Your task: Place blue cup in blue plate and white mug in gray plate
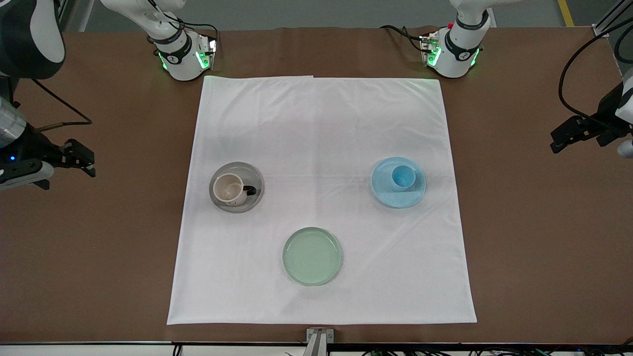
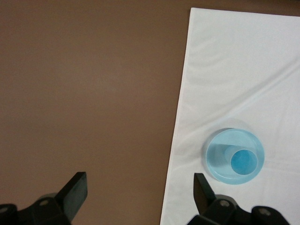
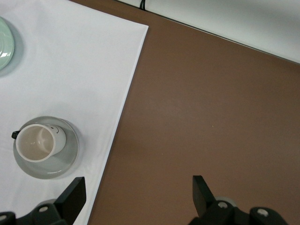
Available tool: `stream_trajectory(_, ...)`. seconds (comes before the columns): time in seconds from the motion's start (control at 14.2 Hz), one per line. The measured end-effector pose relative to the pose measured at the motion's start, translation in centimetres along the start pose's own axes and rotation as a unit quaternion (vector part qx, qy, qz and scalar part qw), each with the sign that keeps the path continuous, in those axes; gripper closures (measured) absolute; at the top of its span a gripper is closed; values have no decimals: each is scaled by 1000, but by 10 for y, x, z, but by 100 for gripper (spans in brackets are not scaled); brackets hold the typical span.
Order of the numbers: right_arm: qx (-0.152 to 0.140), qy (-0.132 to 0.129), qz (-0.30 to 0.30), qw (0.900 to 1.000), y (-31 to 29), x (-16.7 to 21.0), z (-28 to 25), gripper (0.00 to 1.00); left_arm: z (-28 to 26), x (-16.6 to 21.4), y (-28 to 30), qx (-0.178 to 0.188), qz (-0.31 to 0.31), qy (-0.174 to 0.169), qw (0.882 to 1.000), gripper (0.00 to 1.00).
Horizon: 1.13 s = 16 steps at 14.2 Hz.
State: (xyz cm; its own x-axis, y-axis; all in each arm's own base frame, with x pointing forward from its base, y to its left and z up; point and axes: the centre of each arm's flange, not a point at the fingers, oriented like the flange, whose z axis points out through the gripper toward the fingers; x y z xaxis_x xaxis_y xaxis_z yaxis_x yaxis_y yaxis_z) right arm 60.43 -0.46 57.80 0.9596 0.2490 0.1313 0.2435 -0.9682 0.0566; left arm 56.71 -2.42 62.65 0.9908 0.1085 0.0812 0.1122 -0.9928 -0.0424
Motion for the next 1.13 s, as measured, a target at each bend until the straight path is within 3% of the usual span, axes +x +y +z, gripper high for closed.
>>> stream_trajectory(0.14, 5, -26, 77, 997, -1, -6, 2, 0, -2, -5, 4, -8, 1, -4, 1000, 0)
stream_trajectory(0.28, 6, -42, 116, 992, -3, -10, 1, 0, -4, -10, 6, -7, 3, -11, 1000, 0)
stream_trajectory(1.13, 1, -25, 154, 988, 13, -32, -50, 0, -15, -31, 33, -2, 26, -28, 999, 0)
